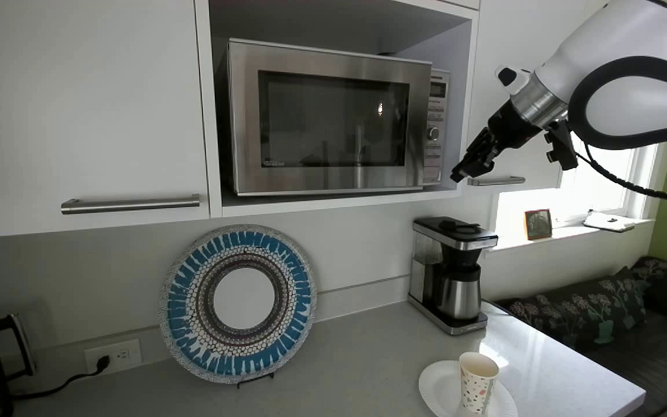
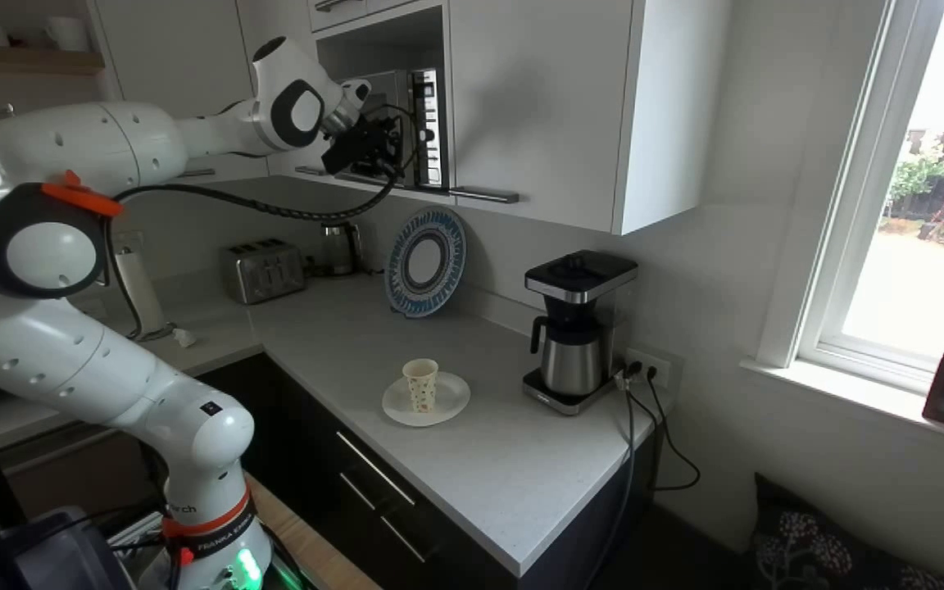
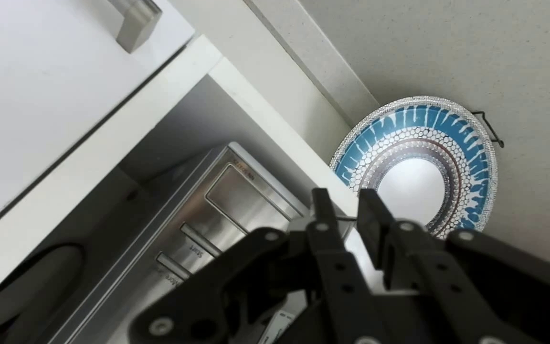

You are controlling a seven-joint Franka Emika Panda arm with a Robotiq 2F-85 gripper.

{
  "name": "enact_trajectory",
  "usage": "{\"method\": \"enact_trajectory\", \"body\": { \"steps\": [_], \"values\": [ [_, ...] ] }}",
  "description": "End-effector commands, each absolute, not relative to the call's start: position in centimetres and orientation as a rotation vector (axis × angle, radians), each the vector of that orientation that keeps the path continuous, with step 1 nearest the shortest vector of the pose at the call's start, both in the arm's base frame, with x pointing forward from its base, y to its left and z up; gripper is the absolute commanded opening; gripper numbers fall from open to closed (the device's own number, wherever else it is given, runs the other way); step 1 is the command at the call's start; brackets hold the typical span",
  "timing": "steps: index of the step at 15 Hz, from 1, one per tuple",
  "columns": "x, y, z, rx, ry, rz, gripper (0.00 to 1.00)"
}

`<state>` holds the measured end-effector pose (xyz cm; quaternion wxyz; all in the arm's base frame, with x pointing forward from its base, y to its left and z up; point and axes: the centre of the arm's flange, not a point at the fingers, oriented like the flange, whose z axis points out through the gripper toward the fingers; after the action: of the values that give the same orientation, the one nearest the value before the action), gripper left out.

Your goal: Open the microwave

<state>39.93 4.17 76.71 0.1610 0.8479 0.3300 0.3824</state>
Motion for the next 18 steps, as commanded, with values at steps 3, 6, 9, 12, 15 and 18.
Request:
{"method": "enact_trajectory", "body": {
  "steps": [3,6,9,12,15,18],
  "values": [
    [40.1,4.3,76.8,2.426,0.936,1.098,0.47],
    [38.4,2.9,78.2,2.445,0.898,1.118,0.47],
    [36.5,0.9,79.1,2.506,0.887,1.115,0.47],
    [34.0,-0.7,79.6,2.604,0.891,1.082,0.47],
    [32.0,-1.5,80.1,2.664,0.898,1.146,0.47],
    [30.6,-1.9,80.8,2.675,0.896,1.249,0.47]
  ]
}}
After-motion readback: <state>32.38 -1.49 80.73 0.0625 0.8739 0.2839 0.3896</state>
